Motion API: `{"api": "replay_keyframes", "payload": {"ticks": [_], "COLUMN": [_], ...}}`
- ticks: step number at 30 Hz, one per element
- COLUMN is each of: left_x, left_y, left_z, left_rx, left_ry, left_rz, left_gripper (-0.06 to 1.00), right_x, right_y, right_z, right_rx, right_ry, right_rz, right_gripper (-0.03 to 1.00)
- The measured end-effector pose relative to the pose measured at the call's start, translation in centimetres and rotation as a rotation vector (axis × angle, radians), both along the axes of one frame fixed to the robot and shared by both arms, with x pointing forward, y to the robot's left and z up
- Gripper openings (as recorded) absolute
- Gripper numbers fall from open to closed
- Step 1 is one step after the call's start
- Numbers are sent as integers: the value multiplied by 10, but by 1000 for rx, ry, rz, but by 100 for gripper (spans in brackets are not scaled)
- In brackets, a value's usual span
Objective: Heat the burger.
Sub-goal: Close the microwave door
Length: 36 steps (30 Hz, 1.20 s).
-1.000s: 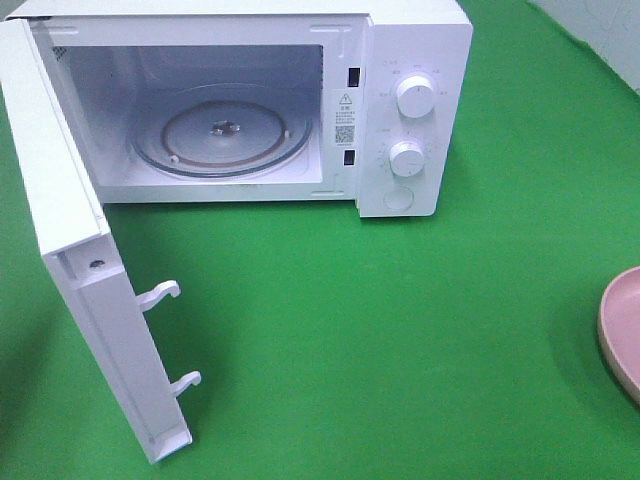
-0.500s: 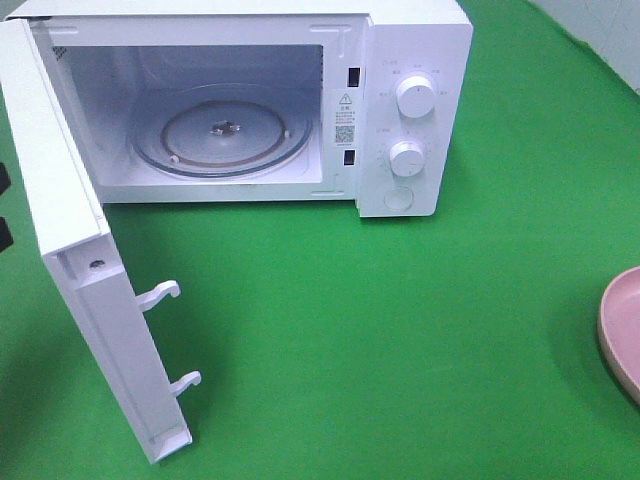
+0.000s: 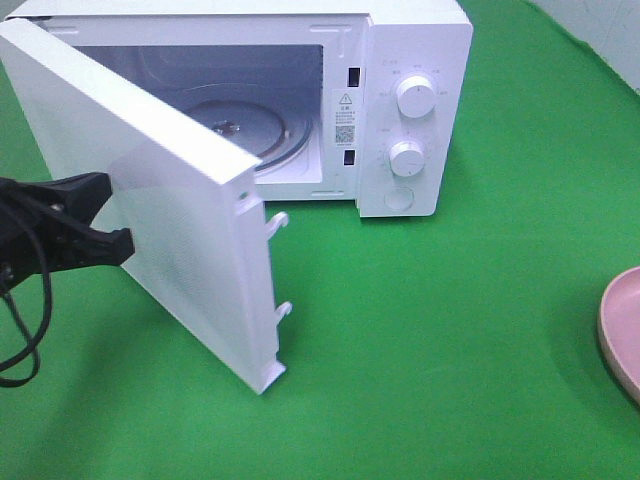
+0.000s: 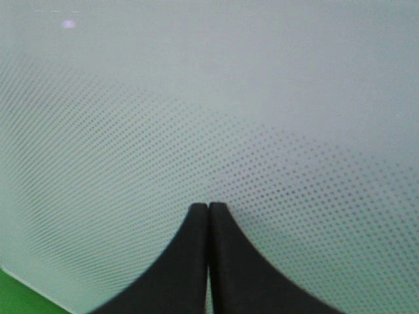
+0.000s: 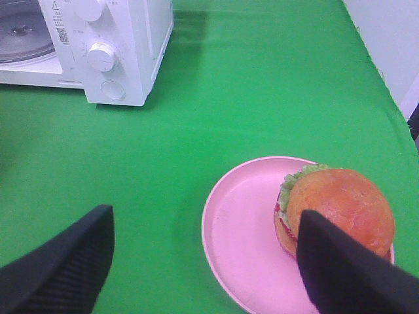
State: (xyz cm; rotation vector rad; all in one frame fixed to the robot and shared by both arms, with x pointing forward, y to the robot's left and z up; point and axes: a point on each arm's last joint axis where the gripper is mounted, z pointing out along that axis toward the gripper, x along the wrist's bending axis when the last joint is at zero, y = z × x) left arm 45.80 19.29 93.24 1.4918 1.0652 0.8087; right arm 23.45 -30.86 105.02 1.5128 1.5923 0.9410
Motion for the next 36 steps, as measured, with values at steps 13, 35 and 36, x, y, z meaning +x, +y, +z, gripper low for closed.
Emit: {"api": "replay_keyframes", "payload": {"ticks": [13,35,36], "left_x": [42,110,110], "left_y": [-61,-142,-142], "left_z": [2,14,14], "left_rx": [-67,-124,-124], "left_ry": [-19,-41,-41], "left_rz": [-18,-109,-109], "left_gripper": [0,0,0], "right_x": [0,0,0], "right_y": [0,0,0], "right_z": [0,0,0], "right_rx": [0,0,0], "right_ry": [0,0,0], "right_rz": [0,0,0], "right_gripper": [74,74,74]}}
